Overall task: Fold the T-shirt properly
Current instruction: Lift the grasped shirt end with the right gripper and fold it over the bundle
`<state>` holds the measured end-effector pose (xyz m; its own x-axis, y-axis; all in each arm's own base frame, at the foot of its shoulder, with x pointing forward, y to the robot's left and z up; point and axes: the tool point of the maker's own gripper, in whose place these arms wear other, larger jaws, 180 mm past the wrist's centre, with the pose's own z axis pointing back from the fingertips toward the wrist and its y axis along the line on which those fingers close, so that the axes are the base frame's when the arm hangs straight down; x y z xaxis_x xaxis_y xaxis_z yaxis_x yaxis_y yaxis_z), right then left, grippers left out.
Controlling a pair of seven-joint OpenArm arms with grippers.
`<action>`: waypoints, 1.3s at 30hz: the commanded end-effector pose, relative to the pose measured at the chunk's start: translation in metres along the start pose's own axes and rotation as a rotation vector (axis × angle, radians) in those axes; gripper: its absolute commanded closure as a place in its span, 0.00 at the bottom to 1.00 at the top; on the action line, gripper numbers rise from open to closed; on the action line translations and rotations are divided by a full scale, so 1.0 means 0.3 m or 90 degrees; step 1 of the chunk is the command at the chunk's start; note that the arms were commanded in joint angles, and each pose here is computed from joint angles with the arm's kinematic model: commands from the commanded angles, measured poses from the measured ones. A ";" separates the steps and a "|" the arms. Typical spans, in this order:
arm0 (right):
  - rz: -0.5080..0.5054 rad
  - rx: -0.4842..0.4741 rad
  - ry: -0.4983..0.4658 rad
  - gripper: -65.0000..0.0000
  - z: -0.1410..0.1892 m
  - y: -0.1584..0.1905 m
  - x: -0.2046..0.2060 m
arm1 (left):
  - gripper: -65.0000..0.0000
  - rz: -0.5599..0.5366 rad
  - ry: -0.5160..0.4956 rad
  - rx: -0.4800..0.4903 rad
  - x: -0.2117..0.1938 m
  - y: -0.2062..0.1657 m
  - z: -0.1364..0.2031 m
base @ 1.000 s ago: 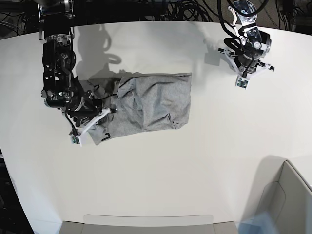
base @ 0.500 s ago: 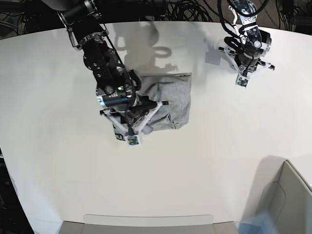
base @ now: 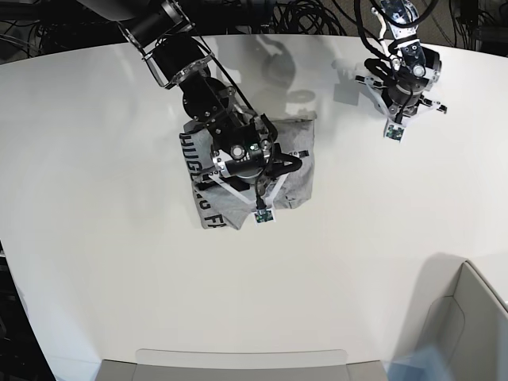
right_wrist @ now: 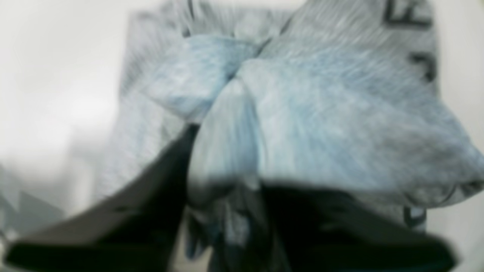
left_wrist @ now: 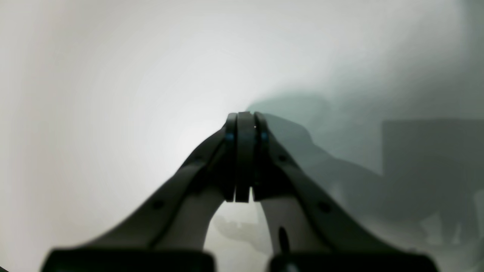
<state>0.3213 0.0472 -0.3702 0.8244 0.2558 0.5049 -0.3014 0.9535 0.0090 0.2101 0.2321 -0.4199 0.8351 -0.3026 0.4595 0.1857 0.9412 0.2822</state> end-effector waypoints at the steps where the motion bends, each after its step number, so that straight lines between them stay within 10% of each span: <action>1: 0.021 0.010 -0.034 0.58 0.027 0.038 0.056 | 1.00 -0.003 -0.015 0.008 0.025 0.014 0.008; 6: 0.123 0.031 -0.041 0.36 0.042 0.154 0.028 | 1.00 -0.002 -0.016 0.008 0.027 0.014 0.008; 23: 0.256 0.076 -0.192 0.39 0.110 0.341 0.133 | 1.00 0.003 -0.008 -0.002 0.014 -0.002 -0.004; 27: 0.228 0.091 -0.250 0.53 0.186 0.332 0.198 | 1.00 0.004 0.002 -0.009 -0.002 -0.011 -0.017; 33: 0.062 0.062 -0.260 0.99 0.271 0.103 0.257 | 1.00 0.004 0.002 -0.010 -0.005 -0.012 -0.016; 39: -0.062 -0.018 -0.167 1.00 0.238 -0.183 0.122 | 1.00 0.005 -0.001 -0.010 0.004 -0.014 -0.018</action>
<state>0.3294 -0.0086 -0.3013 0.7183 0.1224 0.6849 -0.2083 0.9771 0.0439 0.2157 0.2287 -0.4246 0.8282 -0.2899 0.4797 0.1806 0.9482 0.2614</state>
